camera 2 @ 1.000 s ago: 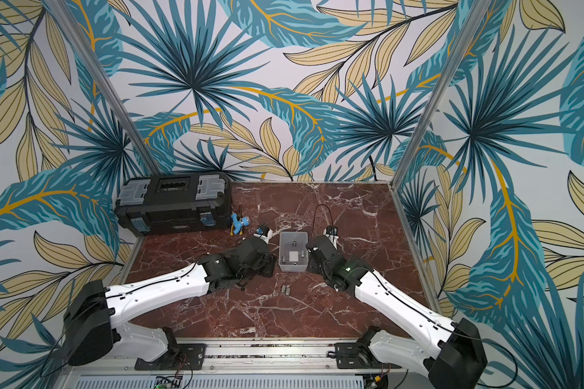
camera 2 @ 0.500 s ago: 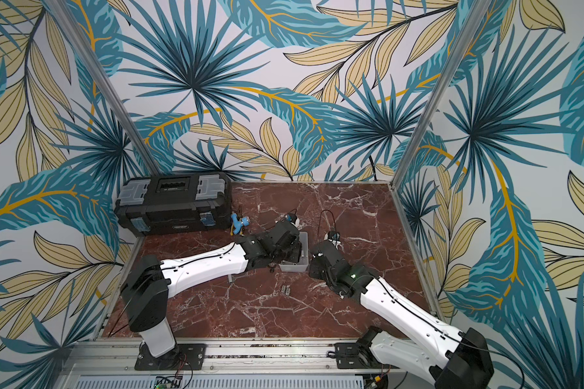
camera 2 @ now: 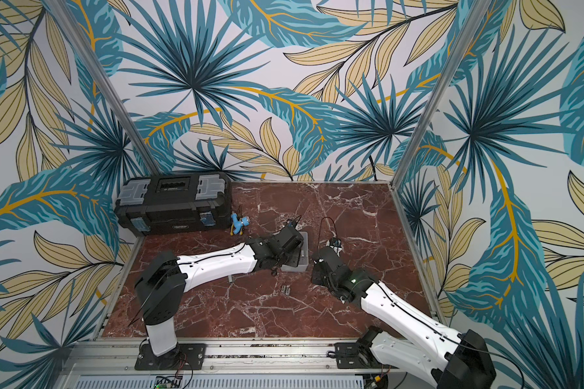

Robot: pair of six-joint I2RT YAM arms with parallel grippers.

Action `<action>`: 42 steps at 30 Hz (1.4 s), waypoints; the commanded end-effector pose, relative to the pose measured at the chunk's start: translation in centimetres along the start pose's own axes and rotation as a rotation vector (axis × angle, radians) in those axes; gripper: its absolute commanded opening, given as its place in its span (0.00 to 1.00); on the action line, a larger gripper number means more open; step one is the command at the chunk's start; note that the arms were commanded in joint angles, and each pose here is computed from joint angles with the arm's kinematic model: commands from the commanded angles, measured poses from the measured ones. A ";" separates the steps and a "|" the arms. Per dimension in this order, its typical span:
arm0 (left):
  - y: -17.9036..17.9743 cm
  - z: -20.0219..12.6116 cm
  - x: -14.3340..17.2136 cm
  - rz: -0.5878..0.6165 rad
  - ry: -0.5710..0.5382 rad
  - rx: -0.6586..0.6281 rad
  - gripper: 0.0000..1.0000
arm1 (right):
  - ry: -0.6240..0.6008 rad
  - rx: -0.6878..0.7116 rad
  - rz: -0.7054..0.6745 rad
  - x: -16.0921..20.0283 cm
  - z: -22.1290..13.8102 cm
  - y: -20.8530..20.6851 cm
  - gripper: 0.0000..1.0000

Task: Put the socket on the desktop into the storage box
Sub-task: Place the socket head in the storage box.

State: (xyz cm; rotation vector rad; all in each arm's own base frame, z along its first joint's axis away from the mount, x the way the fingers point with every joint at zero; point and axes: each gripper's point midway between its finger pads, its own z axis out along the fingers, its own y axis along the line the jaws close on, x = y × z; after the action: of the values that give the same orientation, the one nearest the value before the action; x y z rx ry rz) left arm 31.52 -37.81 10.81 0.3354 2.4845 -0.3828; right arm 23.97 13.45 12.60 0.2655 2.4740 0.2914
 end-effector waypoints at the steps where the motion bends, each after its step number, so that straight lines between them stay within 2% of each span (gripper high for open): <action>1: -0.9 -0.4 -1.9 -0.015 -0.046 0.012 0.00 | -0.001 -0.003 0.007 0.3 -0.1 -0.3 0.43; 19: -1.1 -0.4 -2.6 -0.005 -0.050 -0.005 0.01 | -0.010 -0.006 -0.010 -0.4 -0.7 0.0 0.43; 22: -0.9 -0.9 -2.8 -0.005 -0.060 -0.015 0.42 | -0.010 -0.015 -0.014 -0.5 -0.9 0.2 0.44; 23: -1.0 -1.3 -3.0 -0.006 -0.071 -0.011 0.49 | -0.008 -0.019 -0.014 -0.5 -1.0 0.3 0.44; 26: -1.0 -2.5 -3.8 -0.006 -0.110 -0.009 0.59 | 0.004 -0.027 -0.021 -0.5 -1.1 0.6 0.46; 30: -0.8 -4.5 -5.0 -0.005 -0.146 -0.007 0.60 | 0.007 -0.039 -0.044 -0.5 -1.6 1.1 0.47; 37: 0.3 -10.3 -5.9 -0.018 -0.245 0.055 0.59 | 0.008 -0.061 -0.123 0.1 -1.6 3.6 0.48; 42: 2.4 -13.0 -3.8 -0.050 -0.282 0.096 0.58 | 0.019 -0.046 -0.232 1.8 -0.7 6.8 0.47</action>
State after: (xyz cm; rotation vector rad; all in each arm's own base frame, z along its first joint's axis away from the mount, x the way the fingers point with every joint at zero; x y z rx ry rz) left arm 29.38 -32.95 24.17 0.2356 2.2000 -0.5463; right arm 22.52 19.45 13.83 -0.0217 2.5079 0.3046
